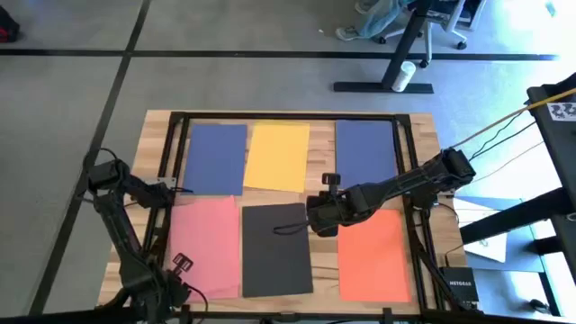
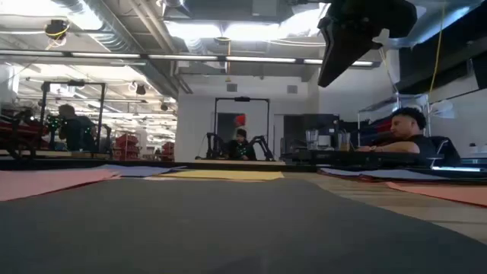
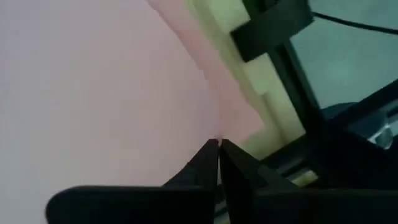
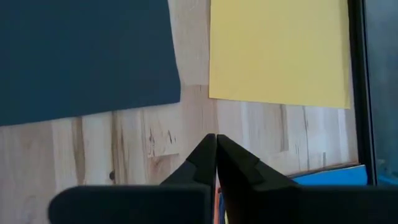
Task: Organize paper
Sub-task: Stack the pink paper on top of the other pink paper
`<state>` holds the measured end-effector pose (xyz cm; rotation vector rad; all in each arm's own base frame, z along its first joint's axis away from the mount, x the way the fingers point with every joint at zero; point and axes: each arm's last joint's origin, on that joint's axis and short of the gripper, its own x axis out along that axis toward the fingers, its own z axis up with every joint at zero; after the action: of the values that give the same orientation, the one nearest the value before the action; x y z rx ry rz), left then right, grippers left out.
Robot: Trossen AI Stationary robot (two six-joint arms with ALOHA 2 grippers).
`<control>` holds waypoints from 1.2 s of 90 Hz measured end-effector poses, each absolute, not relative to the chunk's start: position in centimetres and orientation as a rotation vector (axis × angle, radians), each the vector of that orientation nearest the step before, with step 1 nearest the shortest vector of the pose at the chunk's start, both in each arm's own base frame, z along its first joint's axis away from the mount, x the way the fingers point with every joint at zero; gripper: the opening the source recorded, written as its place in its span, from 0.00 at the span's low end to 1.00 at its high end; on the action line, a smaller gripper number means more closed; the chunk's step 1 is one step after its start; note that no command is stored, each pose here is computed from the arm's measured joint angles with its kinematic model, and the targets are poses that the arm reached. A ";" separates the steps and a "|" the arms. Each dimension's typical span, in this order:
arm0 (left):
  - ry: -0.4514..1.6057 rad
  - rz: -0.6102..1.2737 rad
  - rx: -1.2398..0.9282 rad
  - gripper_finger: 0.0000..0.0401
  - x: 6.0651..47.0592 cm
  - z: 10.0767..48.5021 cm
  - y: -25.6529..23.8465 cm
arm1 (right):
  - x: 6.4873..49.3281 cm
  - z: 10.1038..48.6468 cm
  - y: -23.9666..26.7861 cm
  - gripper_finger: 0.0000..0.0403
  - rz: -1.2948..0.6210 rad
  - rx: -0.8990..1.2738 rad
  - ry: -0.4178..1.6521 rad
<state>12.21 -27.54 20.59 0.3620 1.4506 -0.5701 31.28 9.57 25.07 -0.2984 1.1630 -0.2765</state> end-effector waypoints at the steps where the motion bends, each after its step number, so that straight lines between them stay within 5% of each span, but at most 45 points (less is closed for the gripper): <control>1: 1.446 -0.571 0.360 0.00 12.3 20.6 -27.6 | 31.3 25.1 9.6 0.00 -0.277 -0.299 1.163; 108: 1.557 -0.636 0.457 0.00 9.9 19.1 -29.4 | 31.3 25.1 9.6 0.00 -0.270 -0.295 1.165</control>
<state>9.90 -29.43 19.08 0.4574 1.5572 -0.6358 31.27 9.58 25.08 -0.2946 1.1652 -0.2701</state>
